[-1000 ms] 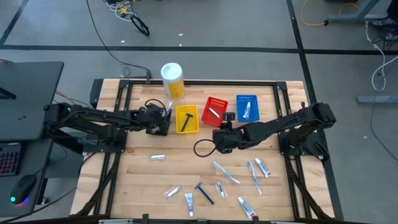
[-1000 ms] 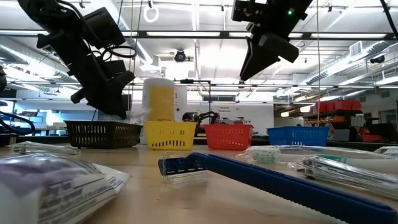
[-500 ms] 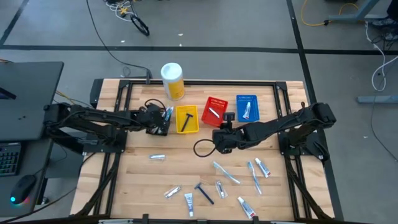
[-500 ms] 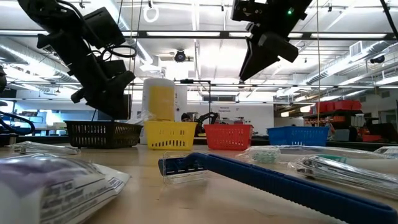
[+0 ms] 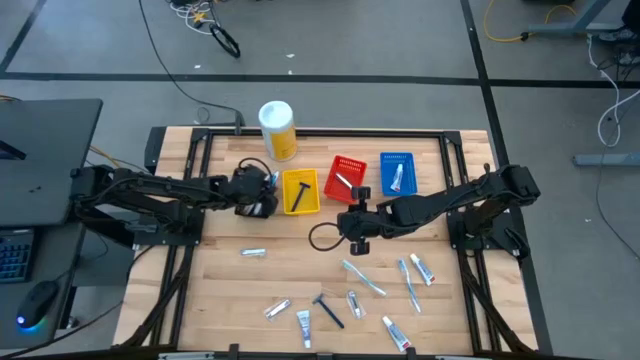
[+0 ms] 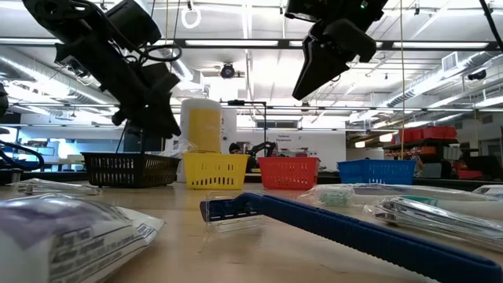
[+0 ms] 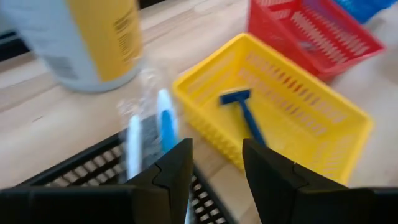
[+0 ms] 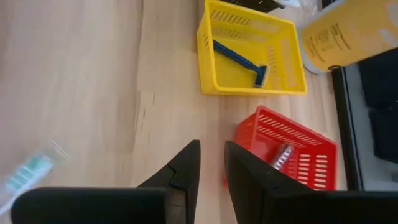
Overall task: Pick & Place Travel size toiletries
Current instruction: Put the blue razor into the yellow bin
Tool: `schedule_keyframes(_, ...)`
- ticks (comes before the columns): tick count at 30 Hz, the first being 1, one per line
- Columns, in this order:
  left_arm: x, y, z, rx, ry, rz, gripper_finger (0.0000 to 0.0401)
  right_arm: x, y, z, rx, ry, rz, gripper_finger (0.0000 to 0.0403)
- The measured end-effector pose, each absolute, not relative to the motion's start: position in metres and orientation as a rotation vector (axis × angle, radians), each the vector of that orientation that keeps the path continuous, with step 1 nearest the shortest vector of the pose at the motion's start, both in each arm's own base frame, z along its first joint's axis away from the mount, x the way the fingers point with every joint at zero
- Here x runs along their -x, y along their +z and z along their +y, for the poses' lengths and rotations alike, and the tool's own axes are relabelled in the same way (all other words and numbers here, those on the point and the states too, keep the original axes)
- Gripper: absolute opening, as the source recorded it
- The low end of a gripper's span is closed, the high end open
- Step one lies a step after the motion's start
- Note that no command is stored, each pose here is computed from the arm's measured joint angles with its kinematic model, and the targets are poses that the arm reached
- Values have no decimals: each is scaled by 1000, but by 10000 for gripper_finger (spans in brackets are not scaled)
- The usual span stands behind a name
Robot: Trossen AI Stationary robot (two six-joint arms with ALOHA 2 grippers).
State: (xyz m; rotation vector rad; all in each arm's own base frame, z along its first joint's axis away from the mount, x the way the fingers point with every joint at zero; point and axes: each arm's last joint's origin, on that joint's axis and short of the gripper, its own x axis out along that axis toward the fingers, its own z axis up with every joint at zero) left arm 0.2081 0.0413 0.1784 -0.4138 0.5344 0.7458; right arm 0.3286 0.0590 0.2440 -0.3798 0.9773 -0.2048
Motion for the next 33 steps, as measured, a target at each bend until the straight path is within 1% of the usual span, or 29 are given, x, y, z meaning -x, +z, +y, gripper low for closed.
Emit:
schedule_keyframes(4,-211,181,41,411,695,509,148,-328,243,61,329,-154,987,81)
schedule_keyframes(9,-213,183,41,416,681,491,148,-328,242,63,217,-101,996,83)
schedule_keyframes(18,-213,183,41,415,681,492,148,-325,239,71,49,-87,1039,133)
schedule_keyframes(21,-213,183,41,412,684,491,148,-320,234,74,-33,-110,1079,139)
schedule_keyframes(25,-214,185,41,357,685,483,148,-311,223,79,-114,-136,1143,140)
schedule_keyframes(28,-218,191,42,305,642,435,148,-305,213,83,-176,-140,1183,140)
schedule_keyframes(33,-225,203,40,221,514,331,148,-299,199,88,-226,-147,1192,140)
